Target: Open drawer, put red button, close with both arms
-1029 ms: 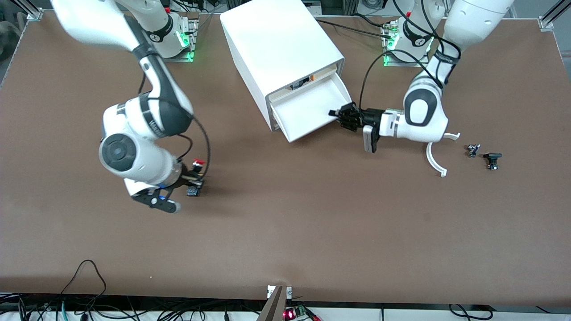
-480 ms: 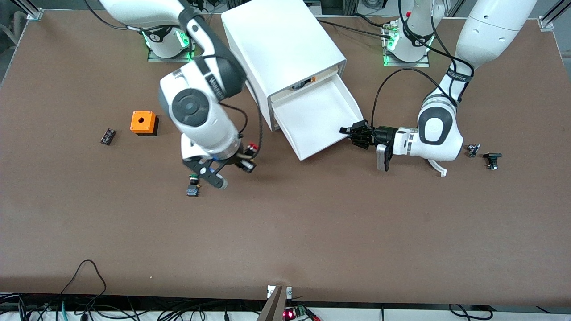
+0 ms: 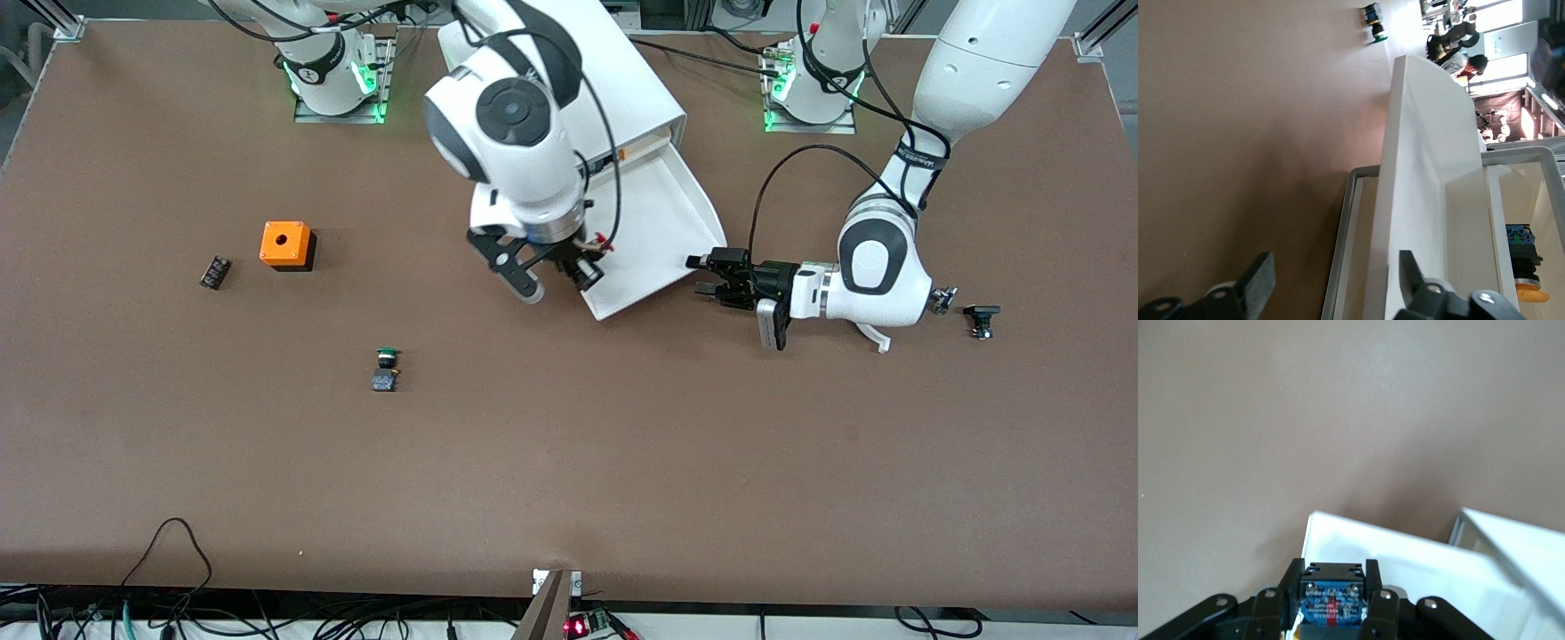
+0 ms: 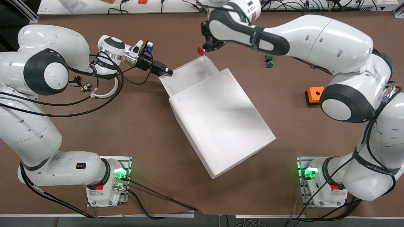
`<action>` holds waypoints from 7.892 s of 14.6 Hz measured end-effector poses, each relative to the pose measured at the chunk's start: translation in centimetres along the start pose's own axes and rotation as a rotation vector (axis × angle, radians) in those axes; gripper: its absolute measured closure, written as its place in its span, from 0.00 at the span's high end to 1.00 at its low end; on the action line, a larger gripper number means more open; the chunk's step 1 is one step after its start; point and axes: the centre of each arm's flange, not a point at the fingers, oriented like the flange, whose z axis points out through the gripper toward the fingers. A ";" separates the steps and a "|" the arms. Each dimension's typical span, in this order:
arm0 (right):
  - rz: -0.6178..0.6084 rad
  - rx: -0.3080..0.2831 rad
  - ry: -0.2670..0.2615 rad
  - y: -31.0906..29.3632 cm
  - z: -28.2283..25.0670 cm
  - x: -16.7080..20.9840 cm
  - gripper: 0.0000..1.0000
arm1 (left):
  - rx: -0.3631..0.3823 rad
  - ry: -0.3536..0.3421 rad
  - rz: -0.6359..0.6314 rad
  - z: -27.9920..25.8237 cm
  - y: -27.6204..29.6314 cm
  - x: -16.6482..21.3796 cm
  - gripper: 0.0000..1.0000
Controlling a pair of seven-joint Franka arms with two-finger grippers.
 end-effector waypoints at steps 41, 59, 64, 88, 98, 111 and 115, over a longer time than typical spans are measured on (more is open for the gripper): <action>-0.779 -0.116 0.052 13.5 -5.3 38.9 1.00 | 1.020 0.300 -0.841 7.4 12.9 8.2 1.00; -0.857 -0.119 0.085 22.2 -20.4 39.5 1.00 | 1.016 0.220 -0.785 13.9 16.8 4.2 1.00; -0.846 -0.168 0.049 21.3 -21.5 40.5 1.00 | 1.019 0.187 -0.779 16.7 18.3 2.2 1.00; -0.799 -0.127 0.061 22.6 -20.8 41.1 1.00 | 0.979 0.053 -0.856 22.2 22.0 -1.7 1.00; -0.799 -0.124 0.067 22.6 -21.1 41.1 1.00 | 0.987 0.035 -0.854 22.4 22.4 -1.8 1.00; -0.798 -0.122 0.069 22.6 -21.1 41.2 1.00 | 1.060 -0.055 -0.417 -8.7 27.8 10.9 1.00; -0.792 -0.121 0.069 22.9 -21.2 41.5 1.00 | 1.068 -0.073 -0.249 -17.5 27.4 11.0 1.00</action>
